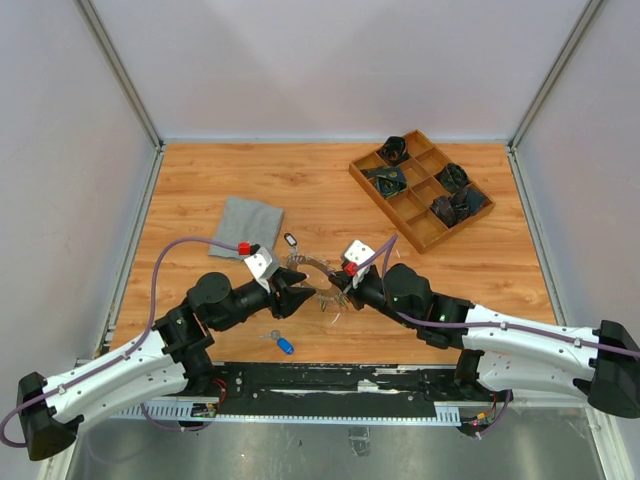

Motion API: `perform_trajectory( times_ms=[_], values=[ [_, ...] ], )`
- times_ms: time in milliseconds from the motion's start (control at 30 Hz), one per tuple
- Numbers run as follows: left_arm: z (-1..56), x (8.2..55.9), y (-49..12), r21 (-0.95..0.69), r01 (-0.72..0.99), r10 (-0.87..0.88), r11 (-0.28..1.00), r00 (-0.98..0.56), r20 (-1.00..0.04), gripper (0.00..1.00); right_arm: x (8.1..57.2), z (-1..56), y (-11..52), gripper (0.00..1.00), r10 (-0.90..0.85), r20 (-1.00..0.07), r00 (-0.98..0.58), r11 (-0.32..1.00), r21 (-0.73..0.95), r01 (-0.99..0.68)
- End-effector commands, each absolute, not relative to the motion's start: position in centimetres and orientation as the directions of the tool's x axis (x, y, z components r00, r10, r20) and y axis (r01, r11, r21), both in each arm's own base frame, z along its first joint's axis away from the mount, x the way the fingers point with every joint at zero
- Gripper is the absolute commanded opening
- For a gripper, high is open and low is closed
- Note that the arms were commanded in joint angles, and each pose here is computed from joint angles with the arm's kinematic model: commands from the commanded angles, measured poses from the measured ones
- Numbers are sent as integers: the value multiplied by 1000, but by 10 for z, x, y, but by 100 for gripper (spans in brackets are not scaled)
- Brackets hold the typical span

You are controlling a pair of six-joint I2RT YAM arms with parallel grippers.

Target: Put the keys on the keyring

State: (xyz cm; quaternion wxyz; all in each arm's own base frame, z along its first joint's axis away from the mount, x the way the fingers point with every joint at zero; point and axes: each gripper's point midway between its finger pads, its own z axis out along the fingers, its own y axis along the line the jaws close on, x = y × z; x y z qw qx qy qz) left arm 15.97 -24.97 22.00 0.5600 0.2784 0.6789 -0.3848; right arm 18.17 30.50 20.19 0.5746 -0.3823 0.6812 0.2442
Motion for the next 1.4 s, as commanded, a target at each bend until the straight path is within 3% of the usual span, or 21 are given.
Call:
perform_trajectory(
  times_ms=[0,300,533,933,1367],
  values=[
    [251,163,-255,-86,851,-102,519,-38,-994,50,184,252,309,1,-134,-990,48,580,-117,-806],
    [270,179,-251,18,814,-107,580,98,-989,53,179,258,311,1,-131,-986,104,538,-159,-828],
    [264,183,-254,47,812,-66,581,105,-992,53,173,262,312,1,-118,-985,125,512,-168,-842],
    [266,152,-268,165,896,-58,411,207,-977,49,169,266,316,1,-97,-984,148,485,-177,-857],
    [270,160,-266,178,877,-50,446,224,-973,49,163,265,321,1,-98,-984,146,456,-175,-873]
  ],
)
